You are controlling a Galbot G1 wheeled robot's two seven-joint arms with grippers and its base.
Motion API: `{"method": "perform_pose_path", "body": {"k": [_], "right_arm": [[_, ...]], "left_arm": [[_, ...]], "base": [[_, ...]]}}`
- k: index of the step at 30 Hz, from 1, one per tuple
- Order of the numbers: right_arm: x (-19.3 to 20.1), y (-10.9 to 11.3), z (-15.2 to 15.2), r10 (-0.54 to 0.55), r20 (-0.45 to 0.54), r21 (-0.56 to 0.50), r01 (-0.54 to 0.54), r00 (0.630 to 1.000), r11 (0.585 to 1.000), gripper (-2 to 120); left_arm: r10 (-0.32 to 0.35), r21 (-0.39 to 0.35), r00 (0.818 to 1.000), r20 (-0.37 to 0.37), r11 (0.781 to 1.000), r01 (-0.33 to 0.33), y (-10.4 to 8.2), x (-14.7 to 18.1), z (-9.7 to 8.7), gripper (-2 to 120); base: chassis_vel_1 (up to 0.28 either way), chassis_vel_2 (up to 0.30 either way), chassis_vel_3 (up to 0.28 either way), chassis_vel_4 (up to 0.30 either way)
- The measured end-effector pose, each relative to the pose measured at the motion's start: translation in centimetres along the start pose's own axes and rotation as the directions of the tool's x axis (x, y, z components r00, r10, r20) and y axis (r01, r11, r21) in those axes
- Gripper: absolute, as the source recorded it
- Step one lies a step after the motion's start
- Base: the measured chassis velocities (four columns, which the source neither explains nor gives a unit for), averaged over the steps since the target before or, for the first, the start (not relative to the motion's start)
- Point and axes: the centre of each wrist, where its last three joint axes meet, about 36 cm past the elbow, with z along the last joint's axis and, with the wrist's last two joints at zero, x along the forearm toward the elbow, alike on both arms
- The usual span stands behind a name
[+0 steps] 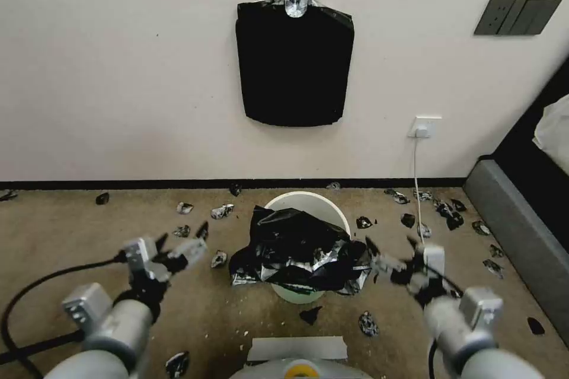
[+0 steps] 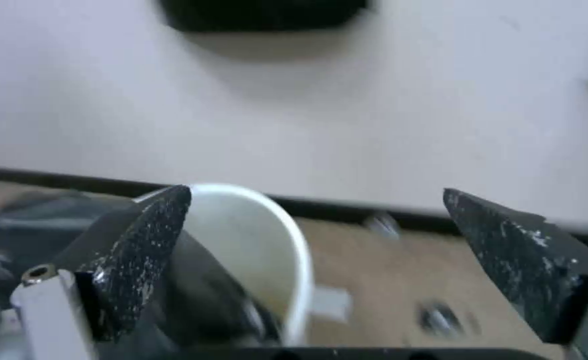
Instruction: Place a trash bag onto the trash bin.
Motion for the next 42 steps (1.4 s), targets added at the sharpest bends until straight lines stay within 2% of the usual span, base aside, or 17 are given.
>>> {"method": "perform_pose_path", "body": {"k": [3, 5, 7, 10, 11, 14, 15, 17, 18, 20, 21, 24, 29, 32, 35, 40, 42], "right_arm": [[-0.5, -0.4, -0.4, -0.026, 0.006, 0.01, 0.026, 1.0, 1.0, 100], [-3.7, -2.3, -2.8, -0.164, -0.007, 0.079, 0.164, 0.986, 0.983, 100], [-4.9, -2.8, -3.6, -0.199, -0.019, 0.101, 0.2, 0.98, 0.975, 100], [-9.9, -5.2, -4.8, -0.3, -0.137, 0.154, 0.319, 0.944, 0.935, 100], [-9.9, -5.2, -4.8, -0.3, -0.137, 0.154, 0.319, 0.944, 0.935, 100], [-14.7, -7.2, -6.1, -0.36, -0.232, 0.188, 0.405, 0.903, 0.895, 100], [-14.7, -7.2, -6.1, -0.36, -0.232, 0.188, 0.405, 0.903, 0.895, 100], [-18.2, -7.6, -6.2, -0.41, -0.299, 0.191, 0.475, 0.862, 0.859, 100], [-18.2, -7.6, -6.2, -0.41, -0.299, 0.191, 0.475, 0.862, 0.859, 100], [-20.7, -8.0, -5.5, -0.44, -0.357, 0.172, 0.521, 0.824, 0.836, 100], [-20.7, -8.0, -5.5, -0.44, -0.357, 0.172, 0.521, 0.824, 0.836, 100], [-24.9, -9.0, -4.7, -0.45, -0.421, 0.169, 0.555, 0.788, 0.814, 100], [-26.8, -9.3, -4.3, -0.462, -0.452, 0.191, 0.588, 0.763, 0.786, 99], [-27.7, -9.5, -3.9, -0.459, -0.47, 0.197, 0.597, 0.754, 0.778, 92], [-28.8, -9.6, -3.1, -0.463, -0.495, 0.196, 0.614, 0.735, 0.765, 76], [-29.1, -9.4, -3.0, -0.469, -0.498, 0.192, 0.62, 0.729, 0.761, 63], [-29.2, -9.2, -2.8, -0.471, -0.503, 0.191, 0.625, 0.724, 0.757, 52]], "left_arm": [[0.003, -0.014, 1.0, 0.013, 1.0, -0.003, 0.1, 0.0, 0.1, 100], [0.046, -0.117, 0.997, 0.06, 0.992, -0.039, 0.1, 0.7, 1.7, 100], [0.057, -0.141, 0.996, 0.063, 0.989, -0.048, 0.1, 0.9, 2.1, 100], [0.06, -0.216, 0.995, 0.074, 0.975, -0.043, 0.2, 1.7, 3.5, 100], [0.06, -0.216, 0.995, 0.074, 0.975, -0.043, 0.2, 1.7, 3.5, 100], [0.047, -0.246, 0.995, 0.086, 0.969, -0.025, 0.4, 2.3, 4.0, 100], [0.047, -0.246, 0.995, 0.086, 0.969, -0.025, 0.4, 2.3, 4.0, 100], [0.066, -0.277, 0.993, 0.103, 0.96, -0.035, 0.5, 2.7, 4.0, 100], [0.066, -0.277, 0.993, 0.103, 0.96, -0.035, 0.5, 2.7, 4.0, 100], [0.085, -0.312, 0.99, 0.116, 0.949, -0.045, 0.5, 3.0, 4.0, 100], [0.085, -0.312, 0.99, 0.116, 0.949, -0.045, 0.5, 3.0, 4.0, 100], [0.103, -0.352, 0.986, 0.134, 0.935, -0.05, 0.7, 3.3, 4.0, 100], [0.1, -0.358, 0.985, 0.139, 0.933, -0.044, 0.6, 3.4, 4.2, 100], [0.099, -0.355, 0.985, 0.141, 0.934, -0.043, 0.4, 3.5, 4.3, 100], [0.099, -0.349, 0.985, 0.14, 0.936, -0.044, 0.2, 3.4, 4.2, 100], [0.098, -0.345, 0.985, 0.142, 0.938, -0.044, 0.2, 3.3, 4.1, 100], [0.095, -0.339, 0.985, 0.142, 0.94, -0.041, 0.3, 3.2, 4.1, 100]], "base": [[0.0, 0.0, 0.0, 0.0], [0.0, 0.0, 0.0, 0.0], [0.0, 0.0, 0.0, 0.0], [0.0, 0.0, 0.0, 0.0], [0.0, 0.0, 0.0, 0.0], [0.0, 0.0, 0.0, 0.0], [0.0, 0.0, 0.0, 0.0], [0.0, 0.0, 0.0, 0.0], [0.0, 0.0, 0.0, 0.0], [0.0, 0.0, 0.0, 0.0], [0.0, 0.0, 0.0, 0.0], [0.0, 0.0, 0.0, 0.0], [0.0, 0.0, 0.0, 0.0], [0.0, 0.0, 0.0, 0.0], [0.0, 0.0, 0.0, 0.0], [0.0, 0.0, 0.0, 0.0], [0.0, 0.0, 0.0, 0.0]]}}
